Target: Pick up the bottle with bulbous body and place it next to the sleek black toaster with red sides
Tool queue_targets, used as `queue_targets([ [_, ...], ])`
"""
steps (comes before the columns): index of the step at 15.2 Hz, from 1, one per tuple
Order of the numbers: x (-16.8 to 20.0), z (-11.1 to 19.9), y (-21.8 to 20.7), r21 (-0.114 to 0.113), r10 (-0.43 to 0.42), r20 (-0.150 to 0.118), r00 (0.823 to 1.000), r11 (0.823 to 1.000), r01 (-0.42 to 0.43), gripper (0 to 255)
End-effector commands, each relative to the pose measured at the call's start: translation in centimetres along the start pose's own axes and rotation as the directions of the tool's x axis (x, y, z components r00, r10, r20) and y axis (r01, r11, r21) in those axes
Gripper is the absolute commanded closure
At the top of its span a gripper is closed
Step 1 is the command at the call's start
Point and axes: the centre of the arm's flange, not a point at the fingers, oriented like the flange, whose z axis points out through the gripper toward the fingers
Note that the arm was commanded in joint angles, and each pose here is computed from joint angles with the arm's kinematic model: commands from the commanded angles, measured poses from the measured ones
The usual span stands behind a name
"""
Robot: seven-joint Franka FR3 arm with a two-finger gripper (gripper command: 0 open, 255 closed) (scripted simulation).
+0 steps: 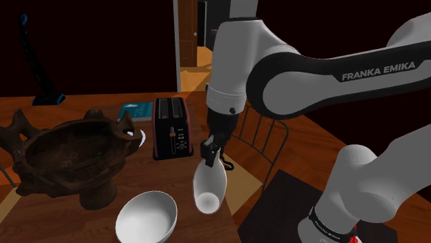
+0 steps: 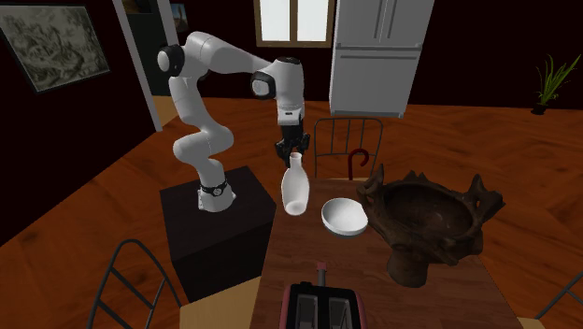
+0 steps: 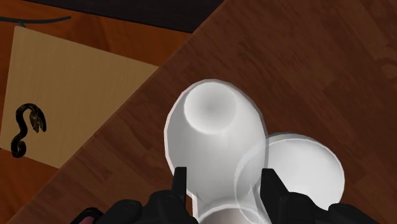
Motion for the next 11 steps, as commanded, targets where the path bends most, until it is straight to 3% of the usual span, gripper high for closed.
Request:
queue_targets([
  [1, 0.1, -1.0, 0.0, 0.000, 0.000, 0.000, 1.000, 1.000, 0.000, 255],
  [11, 0.6, -6.3, 0.0, 0.000, 0.000, 0.000, 1.000, 1.000, 0.000, 255],
])
